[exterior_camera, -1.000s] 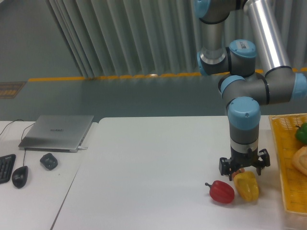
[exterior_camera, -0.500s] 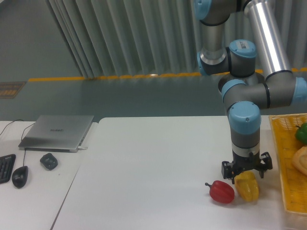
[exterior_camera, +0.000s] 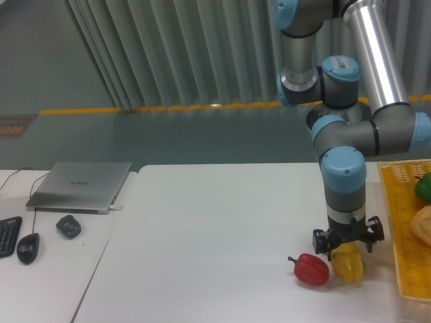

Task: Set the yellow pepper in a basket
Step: 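Lower the gripper over the yellow pepper and close on it, then lift the yellow pepper and carry it toward the basket, then lower the yellow pepper into the basket and release it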

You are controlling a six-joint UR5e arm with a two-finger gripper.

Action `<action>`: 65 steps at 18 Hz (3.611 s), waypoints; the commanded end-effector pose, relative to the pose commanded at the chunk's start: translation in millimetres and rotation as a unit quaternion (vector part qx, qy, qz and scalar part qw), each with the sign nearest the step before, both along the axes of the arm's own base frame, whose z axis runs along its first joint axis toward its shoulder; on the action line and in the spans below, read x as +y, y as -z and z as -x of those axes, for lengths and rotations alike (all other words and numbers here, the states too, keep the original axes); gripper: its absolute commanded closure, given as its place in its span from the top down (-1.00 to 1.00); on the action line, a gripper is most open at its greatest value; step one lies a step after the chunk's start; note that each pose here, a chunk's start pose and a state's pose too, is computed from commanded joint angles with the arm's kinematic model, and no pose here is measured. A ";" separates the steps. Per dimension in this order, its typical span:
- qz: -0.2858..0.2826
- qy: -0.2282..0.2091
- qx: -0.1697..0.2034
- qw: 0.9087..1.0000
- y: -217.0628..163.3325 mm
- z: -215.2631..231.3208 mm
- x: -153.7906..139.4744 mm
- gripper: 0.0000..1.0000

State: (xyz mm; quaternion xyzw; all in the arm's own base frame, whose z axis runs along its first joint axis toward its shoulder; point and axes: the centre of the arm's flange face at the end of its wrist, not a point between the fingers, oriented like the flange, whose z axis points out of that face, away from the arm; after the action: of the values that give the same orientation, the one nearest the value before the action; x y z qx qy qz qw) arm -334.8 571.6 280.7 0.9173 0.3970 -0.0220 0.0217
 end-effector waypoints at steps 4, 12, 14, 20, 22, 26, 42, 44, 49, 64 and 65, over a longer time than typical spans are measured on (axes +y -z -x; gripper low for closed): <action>-0.003 0.002 0.001 1.000 -4.8 -1.7 -0.2 0.28; -0.023 0.002 0.020 1.000 -46.6 -4.4 -5.0 -0.01; -0.022 0.001 0.020 1.000 -66.8 -9.1 -11.9 -0.01; -0.007 0.081 0.006 0.997 -101.5 -7.8 -34.7 0.00; 0.010 0.142 0.009 0.990 -105.0 4.4 -46.9 0.00; 0.022 0.225 0.018 0.974 -119.1 39.5 -76.7 0.00; 0.045 0.303 0.064 0.950 -101.4 113.7 -100.5 0.75; 0.046 0.301 0.064 0.950 -100.2 114.6 -100.1 0.91; 0.039 0.295 0.082 0.951 -91.1 116.9 -98.2 1.00; 0.073 0.470 0.039 0.879 -151.4 8.6 -82.3 1.00; 0.070 0.476 0.039 0.876 -152.2 1.9 -78.0 1.00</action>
State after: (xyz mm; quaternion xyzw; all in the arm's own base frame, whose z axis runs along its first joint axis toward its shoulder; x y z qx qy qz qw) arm -336.7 493.6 432.8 0.9899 -0.0899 -0.0933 0.0571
